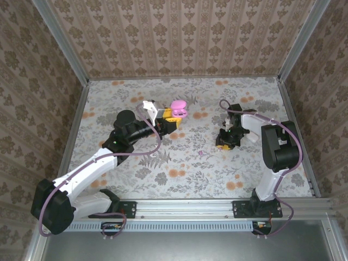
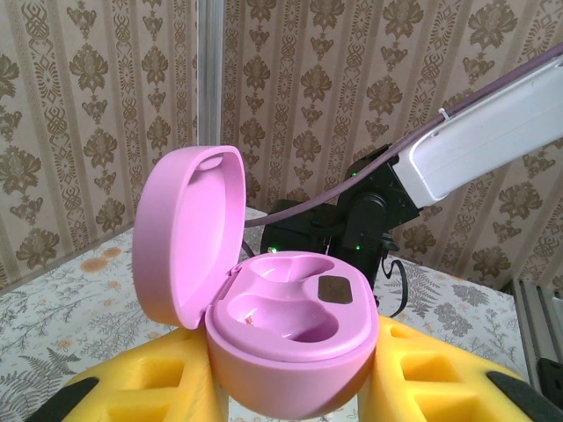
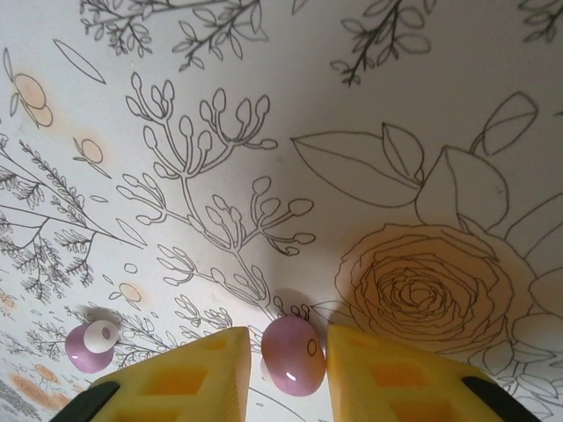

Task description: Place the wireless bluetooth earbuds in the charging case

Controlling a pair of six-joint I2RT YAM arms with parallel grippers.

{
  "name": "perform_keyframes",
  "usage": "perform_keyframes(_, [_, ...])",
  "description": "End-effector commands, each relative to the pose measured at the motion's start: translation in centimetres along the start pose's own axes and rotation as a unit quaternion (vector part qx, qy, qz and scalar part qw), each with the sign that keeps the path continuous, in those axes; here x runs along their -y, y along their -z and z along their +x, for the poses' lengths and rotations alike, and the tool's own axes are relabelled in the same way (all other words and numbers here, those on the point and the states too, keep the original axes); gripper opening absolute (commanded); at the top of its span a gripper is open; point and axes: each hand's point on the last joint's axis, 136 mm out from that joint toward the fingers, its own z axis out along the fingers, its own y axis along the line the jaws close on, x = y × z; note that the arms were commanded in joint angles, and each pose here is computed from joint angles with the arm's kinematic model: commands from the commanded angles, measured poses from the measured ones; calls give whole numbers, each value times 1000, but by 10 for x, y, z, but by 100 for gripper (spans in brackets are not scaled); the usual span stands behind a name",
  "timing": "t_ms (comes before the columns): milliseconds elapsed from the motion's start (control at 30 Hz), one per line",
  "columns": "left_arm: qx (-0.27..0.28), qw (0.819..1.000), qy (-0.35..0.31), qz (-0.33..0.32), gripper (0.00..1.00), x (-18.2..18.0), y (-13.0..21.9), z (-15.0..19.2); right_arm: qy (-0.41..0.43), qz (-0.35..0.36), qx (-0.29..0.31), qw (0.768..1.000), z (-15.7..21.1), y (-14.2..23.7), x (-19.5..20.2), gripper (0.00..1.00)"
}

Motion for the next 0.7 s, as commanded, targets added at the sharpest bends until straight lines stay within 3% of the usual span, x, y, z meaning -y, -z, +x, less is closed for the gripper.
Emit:
perform_keyframes(0, [27, 999, -26, 5, 36, 6, 1, -24, -2, 7, -2, 1000, 5, 10, -2, 32])
perform_keyframes(667, [25, 999, -27, 0, 36, 6, 4, -22, -7, 12, -8, 1000, -1, -5, -2, 28])
